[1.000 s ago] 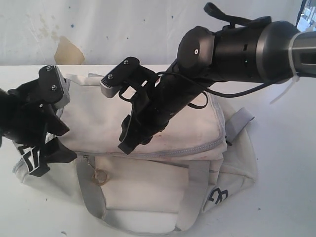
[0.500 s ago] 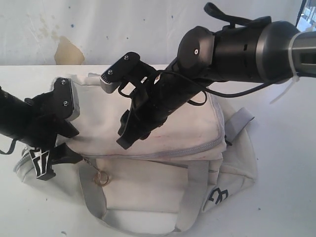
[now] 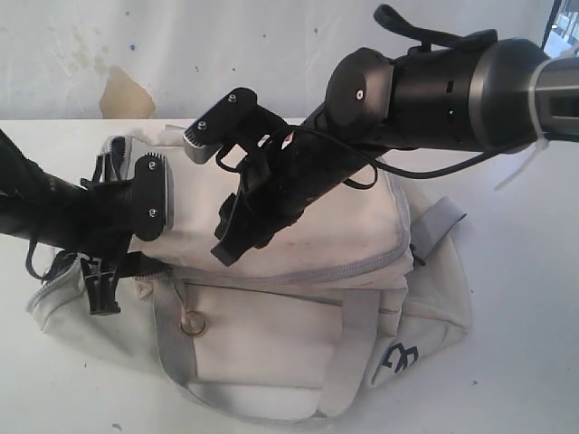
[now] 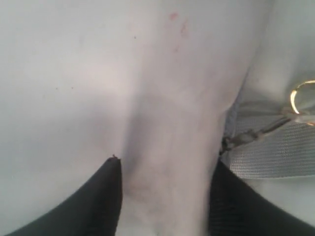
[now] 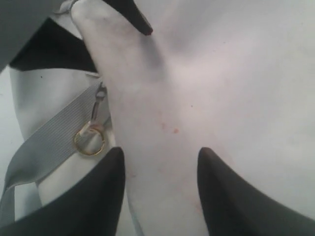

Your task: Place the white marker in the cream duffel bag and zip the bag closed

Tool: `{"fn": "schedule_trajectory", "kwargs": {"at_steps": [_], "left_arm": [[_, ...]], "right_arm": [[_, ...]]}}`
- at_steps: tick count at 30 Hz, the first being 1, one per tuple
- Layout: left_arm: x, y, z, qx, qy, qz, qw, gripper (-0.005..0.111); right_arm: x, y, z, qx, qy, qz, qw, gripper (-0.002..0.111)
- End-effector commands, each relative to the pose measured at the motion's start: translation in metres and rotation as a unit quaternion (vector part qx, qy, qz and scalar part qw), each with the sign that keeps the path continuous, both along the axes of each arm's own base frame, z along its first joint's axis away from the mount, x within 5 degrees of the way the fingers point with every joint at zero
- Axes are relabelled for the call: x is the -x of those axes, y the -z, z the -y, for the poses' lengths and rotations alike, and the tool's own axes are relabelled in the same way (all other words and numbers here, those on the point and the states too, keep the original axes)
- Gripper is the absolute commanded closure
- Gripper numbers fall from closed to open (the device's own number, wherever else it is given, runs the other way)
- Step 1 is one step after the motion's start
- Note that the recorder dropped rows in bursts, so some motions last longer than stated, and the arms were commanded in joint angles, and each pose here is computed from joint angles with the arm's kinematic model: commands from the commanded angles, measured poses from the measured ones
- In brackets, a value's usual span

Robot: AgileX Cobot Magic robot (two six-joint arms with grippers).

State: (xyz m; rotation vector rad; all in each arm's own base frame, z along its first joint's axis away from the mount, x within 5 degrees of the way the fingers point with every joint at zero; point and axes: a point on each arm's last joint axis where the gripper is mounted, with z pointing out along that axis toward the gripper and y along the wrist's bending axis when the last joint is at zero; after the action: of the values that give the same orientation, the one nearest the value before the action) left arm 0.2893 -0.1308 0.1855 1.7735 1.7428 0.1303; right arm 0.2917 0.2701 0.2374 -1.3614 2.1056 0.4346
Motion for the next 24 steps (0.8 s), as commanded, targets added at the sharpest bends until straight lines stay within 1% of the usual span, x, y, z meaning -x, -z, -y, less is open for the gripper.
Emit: {"fn": "schedule_trajectory", "kwargs": {"at_steps": [1,3,5,6,7,8,9,10,11,13,17,18,19,20,21,22,23,24], "left_arm": [[-0.006,-0.002,-0.001,0.004,-0.024,0.031,0.999,0.076],[-0.005,-0.002,0.000,0.011,-0.032,0.023,0.999,0.088],[-0.004,-0.002,0.000,0.011,-0.030,0.018,0.999,0.084],[-0.003,-0.004,0.000,0.013,-0.029,0.020,0.999,0.079],[-0.002,-0.011,-0.001,0.018,-0.029,0.027,0.999,0.065],[0.001,-0.021,-0.002,0.035,-0.043,0.034,0.998,0.048],[0.002,-0.025,-0.002,0.042,-0.048,0.036,0.997,0.043],[0.005,-0.033,-0.003,0.057,-0.059,0.036,0.996,0.033],[0.007,-0.035,-0.003,0.070,-0.071,0.026,0.995,0.032],[0.014,-0.042,-0.002,0.099,-0.093,-0.001,0.991,0.033],[0.032,-0.052,-0.001,0.114,-0.078,-0.060,0.989,0.035],[0.037,-0.051,-0.002,0.105,-0.064,-0.081,0.989,0.035],[0.042,-0.050,-0.005,0.073,-0.050,-0.092,0.992,0.035],[0.043,-0.050,-0.008,0.062,-0.063,-0.099,0.991,0.035],[0.044,-0.048,-0.015,0.047,-0.117,-0.116,0.985,0.035],[0.045,-0.047,-0.018,0.038,-0.145,-0.126,0.981,0.035],[0.048,-0.048,-0.022,0.042,-0.194,-0.148,0.969,0.040],[0.055,-0.055,-0.021,0.056,-0.213,-0.157,0.963,0.052]], "right_arm": [[-0.001,-0.003,0.002,-0.001,0.002,0.003,1.000,0.064],[-0.001,-0.003,0.002,-0.001,0.002,0.003,1.000,0.064],[-0.001,-0.003,0.002,-0.001,0.002,0.003,1.000,0.064],[-0.001,-0.003,0.002,-0.001,0.002,0.003,1.000,0.064],[-0.001,-0.003,0.002,-0.001,0.002,0.003,1.000,0.064],[-0.001,-0.003,0.002,-0.001,0.002,0.003,1.000,0.064],[-0.001,-0.003,0.002,-0.001,0.002,0.003,1.000,0.064],[-0.001,-0.003,0.002,-0.001,0.002,0.003,1.000,0.064],[-0.001,-0.003,0.002,-0.001,0.001,0.002,1.000,0.064],[0.001,-0.002,0.003,0.002,-0.002,-0.004,1.000,0.064],[0.001,-0.002,0.003,0.003,0.001,-0.012,1.000,0.064],[0.001,-0.002,0.003,0.003,0.002,-0.012,1.000,0.064],[0.001,-0.002,0.003,0.003,0.002,-0.012,1.000,0.064],[0.001,-0.002,0.003,0.003,0.002,-0.012,1.000,0.064],[0.002,-0.002,0.003,0.003,0.003,-0.015,1.000,0.064],[0.002,-0.002,0.003,0.003,0.004,-0.017,1.000,0.064],[0.002,-0.001,0.003,0.004,0.003,-0.020,1.000,0.064],[0.003,-0.001,0.003,0.005,0.002,-0.022,1.000,0.064]]}}
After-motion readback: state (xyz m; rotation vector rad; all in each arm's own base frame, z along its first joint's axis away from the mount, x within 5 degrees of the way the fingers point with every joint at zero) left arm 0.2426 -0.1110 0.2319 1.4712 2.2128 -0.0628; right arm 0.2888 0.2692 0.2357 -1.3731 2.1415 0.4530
